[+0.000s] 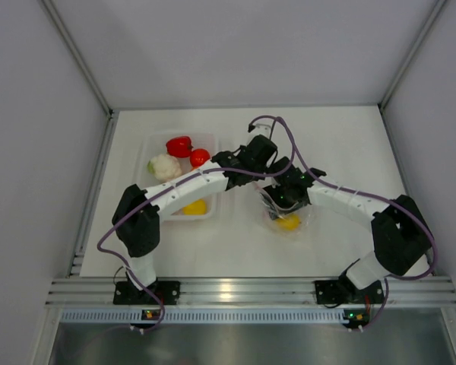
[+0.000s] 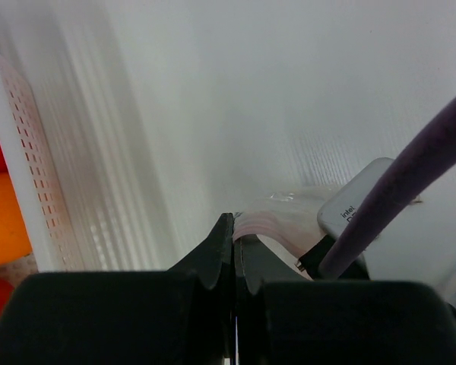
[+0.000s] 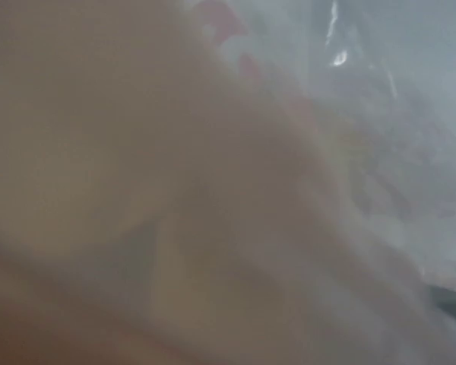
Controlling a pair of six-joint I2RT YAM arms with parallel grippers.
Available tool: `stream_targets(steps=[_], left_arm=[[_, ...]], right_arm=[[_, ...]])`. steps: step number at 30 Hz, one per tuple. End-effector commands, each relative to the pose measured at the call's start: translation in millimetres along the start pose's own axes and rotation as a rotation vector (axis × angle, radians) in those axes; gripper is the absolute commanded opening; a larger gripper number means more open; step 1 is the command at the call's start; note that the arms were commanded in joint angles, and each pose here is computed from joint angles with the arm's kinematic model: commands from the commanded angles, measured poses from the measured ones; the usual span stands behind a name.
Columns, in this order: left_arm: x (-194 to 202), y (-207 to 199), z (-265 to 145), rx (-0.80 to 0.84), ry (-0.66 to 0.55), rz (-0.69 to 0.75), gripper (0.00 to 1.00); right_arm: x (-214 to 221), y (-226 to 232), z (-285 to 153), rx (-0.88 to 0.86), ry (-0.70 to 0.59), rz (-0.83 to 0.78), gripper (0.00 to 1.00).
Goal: Open the zip-top bag and remove the fake food
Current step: Pick up the fake fruit from the zipper food storage bag.
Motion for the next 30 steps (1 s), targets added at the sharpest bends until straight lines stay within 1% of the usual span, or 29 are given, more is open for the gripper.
stream_targets(steps=[1,5,8,10,12,13,14,17,19,21,22,24,25,26,28,30], left_arm=[[-41,5,-11,-0.051,-0.166,0.009,0.00],[-51,7,-11,-0.093,-0.201,0.082,0.00],[-61,7,-12,-0.123,-0.230,0.130,0.00],[-71,5,-15,-0.122,-0.255,0.147,0.00],[-79,5,-18,-0.142,-0.277,0.179,0.00],[-85,3,-19,-0.138,-0.291,0.183,0.00],[-88,3,-19,-0.152,-0.298,0.204,0.00],[-94,-1,-17,-0.145,-0.307,0.228,0.00],[-91,-1,-14,-0.146,-0.299,0.226,0.00],[-87,1,-13,-0.154,-0.293,0.212,0.00],[-84,0,-12,-0.149,-0.290,0.186,0.00],[-69,3,-7,-0.126,-0.245,0.179,0.00],[-63,2,-5,-0.118,-0.232,0.155,0.00],[-50,4,0,-0.127,-0.202,0.159,0.00],[-39,5,1,-0.140,-0.191,0.119,0.00],[-27,4,4,-0.140,-0.169,0.113,0.00]], right_arm=[[10,5,-22,-0.033,0.079,-0.112,0.72],[16,5,-20,-0.057,0.163,-0.154,0.73],[14,11,-15,-0.117,0.178,-0.181,0.73],[6,13,-14,-0.109,0.155,-0.181,0.72],[0,14,-10,-0.086,0.162,-0.172,0.71],[-10,15,-13,-0.061,0.127,-0.161,0.71],[-16,10,-11,0.019,0.112,-0.148,0.71],[-33,7,-14,0.102,0.032,-0.095,0.70],[-35,4,-14,0.152,-0.006,-0.070,0.70],[-34,3,-11,0.166,-0.018,-0.052,0.69],[-28,5,-6,0.139,-0.005,-0.055,0.68],[-19,9,-1,0.069,0.035,-0.077,0.67],[-9,12,5,0.015,0.091,-0.090,0.67],[0,12,6,0.018,0.137,-0.100,0.67],[16,13,12,0.024,0.179,-0.115,0.70],[21,13,17,0.028,0.181,-0.110,0.73]])
Point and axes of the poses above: each gripper's point midway between its finger pads, its own z axis out along the fingers, its own y axis along the line the jaws close on, x = y × z, the point moved 9 cm from there along -z, back along the fingers, and after that the axes turned 6 degrees about -z, right-handed, at the moved point
